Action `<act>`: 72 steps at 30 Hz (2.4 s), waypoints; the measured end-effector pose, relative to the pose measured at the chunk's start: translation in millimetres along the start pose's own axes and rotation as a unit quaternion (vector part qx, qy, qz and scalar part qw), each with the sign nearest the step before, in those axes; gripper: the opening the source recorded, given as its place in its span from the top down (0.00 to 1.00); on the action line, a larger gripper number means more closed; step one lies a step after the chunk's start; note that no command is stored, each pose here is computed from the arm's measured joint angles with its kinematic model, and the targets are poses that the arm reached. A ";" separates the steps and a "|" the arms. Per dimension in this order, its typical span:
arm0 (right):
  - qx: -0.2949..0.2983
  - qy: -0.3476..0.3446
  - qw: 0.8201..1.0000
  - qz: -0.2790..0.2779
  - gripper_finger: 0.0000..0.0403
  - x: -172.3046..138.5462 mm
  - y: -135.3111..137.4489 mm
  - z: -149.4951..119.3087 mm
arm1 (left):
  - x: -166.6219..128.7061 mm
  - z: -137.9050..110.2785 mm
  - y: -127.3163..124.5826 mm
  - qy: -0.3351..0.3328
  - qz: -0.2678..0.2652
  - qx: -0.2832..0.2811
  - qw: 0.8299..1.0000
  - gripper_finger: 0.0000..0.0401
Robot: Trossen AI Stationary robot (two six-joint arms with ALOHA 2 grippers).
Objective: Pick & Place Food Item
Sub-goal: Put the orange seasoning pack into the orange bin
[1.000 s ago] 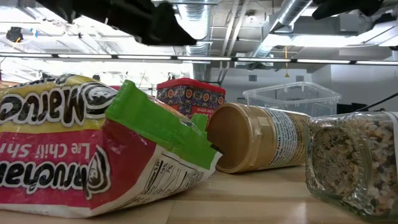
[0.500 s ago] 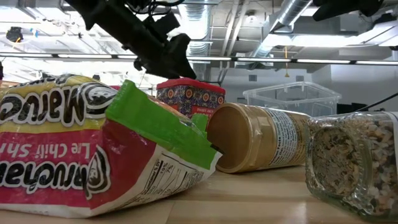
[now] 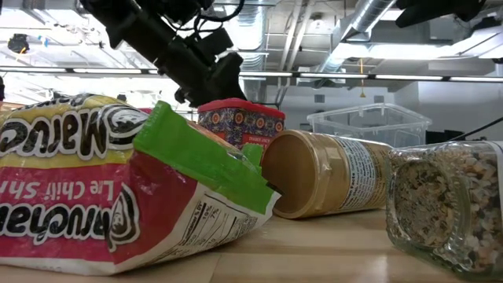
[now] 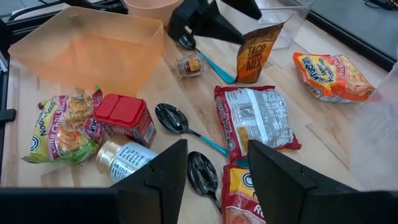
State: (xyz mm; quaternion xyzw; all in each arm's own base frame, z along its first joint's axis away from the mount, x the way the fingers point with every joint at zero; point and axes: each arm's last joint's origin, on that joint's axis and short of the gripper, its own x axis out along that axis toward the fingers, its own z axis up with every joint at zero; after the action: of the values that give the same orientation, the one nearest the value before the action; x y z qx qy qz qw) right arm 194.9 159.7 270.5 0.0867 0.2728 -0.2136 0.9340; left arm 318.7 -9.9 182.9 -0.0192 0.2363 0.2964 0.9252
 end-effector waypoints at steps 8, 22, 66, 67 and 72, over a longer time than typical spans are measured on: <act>-0.002 0.001 1.000 -0.001 0.59 0.1 -0.4 -0.3 | 16.8 -4.8 -2.5 0.016 0.012 0.006 1.000 0.26; -0.003 0.003 1.000 -0.001 0.59 0.0 -0.6 -0.6 | 20.0 -4.0 1.6 0.038 0.003 0.012 0.999 0.75; 0.017 -0.022 1.000 -0.006 0.59 -7.9 -9.2 7.1 | -220.4 -42.9 24.4 0.039 -0.222 0.017 0.974 1.00; 0.019 -0.025 1.000 -0.005 0.59 -8.6 -9.4 7.7 | -223.3 -47.6 23.5 0.045 -0.228 0.018 0.972 1.00; 0.019 -0.025 0.999 -0.007 0.59 -8.6 -10.0 7.4 | -241.3 -61.4 15.4 0.057 -0.271 0.030 0.960 1.00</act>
State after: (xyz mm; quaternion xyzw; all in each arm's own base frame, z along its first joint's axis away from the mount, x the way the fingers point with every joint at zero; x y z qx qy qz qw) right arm 187.4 151.7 281.0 0.0967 0.2463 -0.2277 0.9371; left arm 112.1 -138.1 238.2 -0.0720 0.2836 0.0257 0.9559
